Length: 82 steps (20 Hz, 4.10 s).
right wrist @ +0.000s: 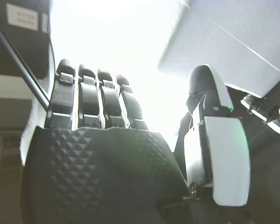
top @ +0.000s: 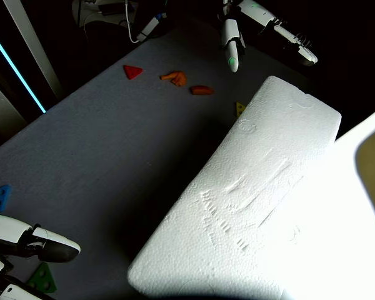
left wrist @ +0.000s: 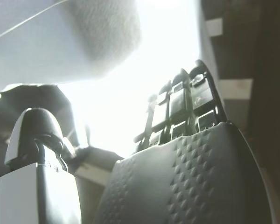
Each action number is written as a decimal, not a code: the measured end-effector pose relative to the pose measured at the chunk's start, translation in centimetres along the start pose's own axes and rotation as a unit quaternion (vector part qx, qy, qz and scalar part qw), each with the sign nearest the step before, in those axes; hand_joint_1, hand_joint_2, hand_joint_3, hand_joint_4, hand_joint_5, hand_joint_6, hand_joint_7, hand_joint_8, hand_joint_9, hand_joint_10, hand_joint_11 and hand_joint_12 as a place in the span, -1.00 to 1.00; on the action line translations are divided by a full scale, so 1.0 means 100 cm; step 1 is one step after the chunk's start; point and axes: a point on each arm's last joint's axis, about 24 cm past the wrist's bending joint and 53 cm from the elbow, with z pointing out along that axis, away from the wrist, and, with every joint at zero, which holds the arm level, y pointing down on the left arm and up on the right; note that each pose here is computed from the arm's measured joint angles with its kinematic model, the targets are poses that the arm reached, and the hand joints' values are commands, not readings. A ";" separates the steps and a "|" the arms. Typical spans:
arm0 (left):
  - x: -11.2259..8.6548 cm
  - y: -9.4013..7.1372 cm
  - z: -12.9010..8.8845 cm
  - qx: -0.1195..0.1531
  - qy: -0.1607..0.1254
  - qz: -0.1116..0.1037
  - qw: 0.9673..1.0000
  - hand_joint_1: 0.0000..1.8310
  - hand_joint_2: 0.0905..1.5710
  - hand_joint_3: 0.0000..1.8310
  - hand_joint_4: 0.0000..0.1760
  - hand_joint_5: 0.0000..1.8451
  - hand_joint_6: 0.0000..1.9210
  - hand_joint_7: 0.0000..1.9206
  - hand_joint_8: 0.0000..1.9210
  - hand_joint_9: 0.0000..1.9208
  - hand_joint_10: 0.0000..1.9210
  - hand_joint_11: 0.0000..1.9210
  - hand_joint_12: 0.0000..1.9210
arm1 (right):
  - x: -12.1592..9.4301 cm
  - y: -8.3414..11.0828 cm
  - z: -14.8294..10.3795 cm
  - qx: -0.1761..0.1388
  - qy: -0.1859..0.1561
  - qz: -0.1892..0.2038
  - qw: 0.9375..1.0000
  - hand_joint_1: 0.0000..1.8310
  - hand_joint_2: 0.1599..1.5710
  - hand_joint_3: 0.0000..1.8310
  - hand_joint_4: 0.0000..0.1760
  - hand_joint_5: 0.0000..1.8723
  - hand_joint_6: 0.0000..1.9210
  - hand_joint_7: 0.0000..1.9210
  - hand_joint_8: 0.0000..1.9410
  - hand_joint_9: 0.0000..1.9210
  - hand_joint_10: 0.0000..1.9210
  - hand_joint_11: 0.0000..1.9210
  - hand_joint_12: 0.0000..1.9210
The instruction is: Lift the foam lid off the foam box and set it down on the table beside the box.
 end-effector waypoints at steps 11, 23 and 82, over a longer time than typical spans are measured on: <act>0.001 0.033 0.017 -0.036 -0.023 -0.072 0.997 -0.47 0.14 -0.93 -0.65 -1.00 -1.00 -1.00 -1.00 -1.00 -1.00 -0.99 -0.70 | 0.011 -0.013 0.026 0.022 -0.014 0.087 0.996 -0.41 0.32 -1.00 -1.00 -1.00 -1.00 -1.00 -1.00 -1.00 -1.00 -1.00 -0.12; 0.016 0.042 0.026 -0.050 -0.012 -0.092 0.994 -0.42 0.12 -1.00 -1.00 -1.00 -1.00 -1.00 -1.00 -1.00 -1.00 -1.00 0.08 | 0.029 -0.020 0.038 0.032 0.000 0.134 0.990 -0.35 0.24 -1.00 -1.00 -1.00 -1.00 -1.00 -1.00 -1.00 -1.00 -1.00 -1.00; 0.010 -0.002 0.024 0.028 -0.017 -0.135 0.990 -0.39 0.34 -0.99 -1.00 -0.77 -1.00 -1.00 -1.00 -1.00 -1.00 -1.00 -1.00 | 0.006 0.048 0.034 -0.076 -0.028 0.180 0.980 -0.38 0.38 -1.00 -1.00 -1.00 -0.80 -1.00 -0.82 -1.00 -0.61 -1.00 0.75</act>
